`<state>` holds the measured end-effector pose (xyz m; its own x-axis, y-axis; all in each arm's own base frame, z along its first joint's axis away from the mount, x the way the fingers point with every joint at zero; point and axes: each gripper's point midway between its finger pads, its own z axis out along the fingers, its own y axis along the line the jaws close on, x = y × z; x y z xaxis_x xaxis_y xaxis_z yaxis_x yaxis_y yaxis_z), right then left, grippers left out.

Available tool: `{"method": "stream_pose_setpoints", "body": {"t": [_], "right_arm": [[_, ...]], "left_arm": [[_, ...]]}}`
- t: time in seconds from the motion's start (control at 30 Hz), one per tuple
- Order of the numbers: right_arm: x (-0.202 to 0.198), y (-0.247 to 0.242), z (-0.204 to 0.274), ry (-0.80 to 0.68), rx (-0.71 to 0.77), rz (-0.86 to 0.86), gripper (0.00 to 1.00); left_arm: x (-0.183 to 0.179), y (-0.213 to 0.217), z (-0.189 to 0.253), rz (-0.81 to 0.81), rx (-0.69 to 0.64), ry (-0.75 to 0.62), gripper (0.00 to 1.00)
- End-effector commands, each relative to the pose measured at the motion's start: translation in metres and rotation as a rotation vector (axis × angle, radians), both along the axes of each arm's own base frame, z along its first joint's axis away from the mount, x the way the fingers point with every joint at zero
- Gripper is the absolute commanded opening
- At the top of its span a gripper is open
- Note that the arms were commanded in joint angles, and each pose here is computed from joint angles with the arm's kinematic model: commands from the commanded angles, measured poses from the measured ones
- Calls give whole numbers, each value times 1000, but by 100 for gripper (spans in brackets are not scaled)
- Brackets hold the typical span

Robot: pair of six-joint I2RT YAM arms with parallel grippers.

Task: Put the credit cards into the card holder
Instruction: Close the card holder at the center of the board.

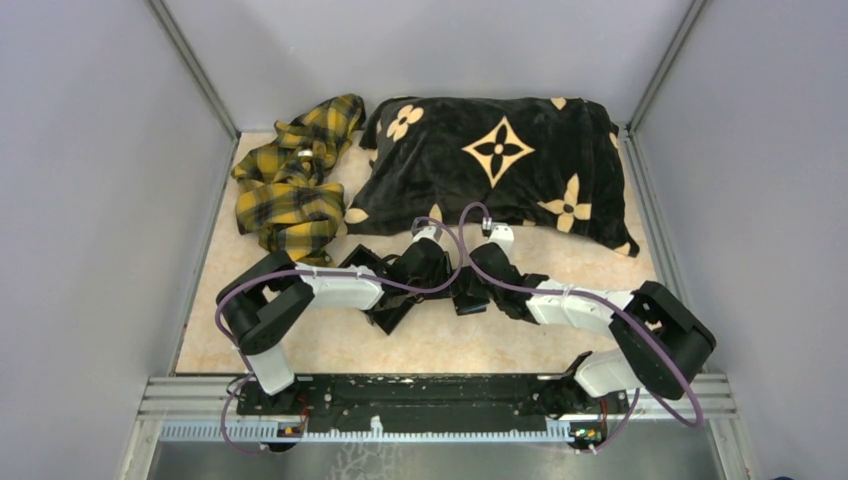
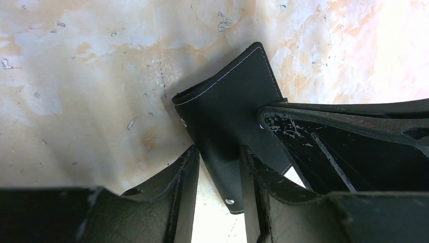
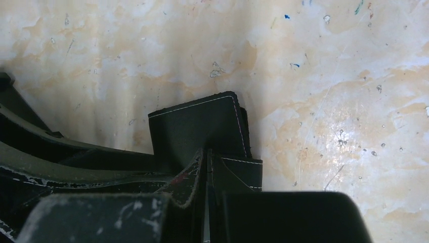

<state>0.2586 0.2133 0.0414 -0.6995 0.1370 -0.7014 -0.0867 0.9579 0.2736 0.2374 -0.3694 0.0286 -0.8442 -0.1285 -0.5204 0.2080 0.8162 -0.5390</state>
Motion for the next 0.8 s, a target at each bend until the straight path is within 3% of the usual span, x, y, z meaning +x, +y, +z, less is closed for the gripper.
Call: {"method": "stream_pose_setpoints", "body": {"t": [0.0, 0.77], "right_arm": [[-9, 0, -7, 0, 35, -26, 0], [-67, -35, -86, 63, 96, -213, 0]], "left_arm": [[-26, 26, -45, -23, 129, 110, 42], [-29, 25, -49, -24, 133, 132, 40]]}}
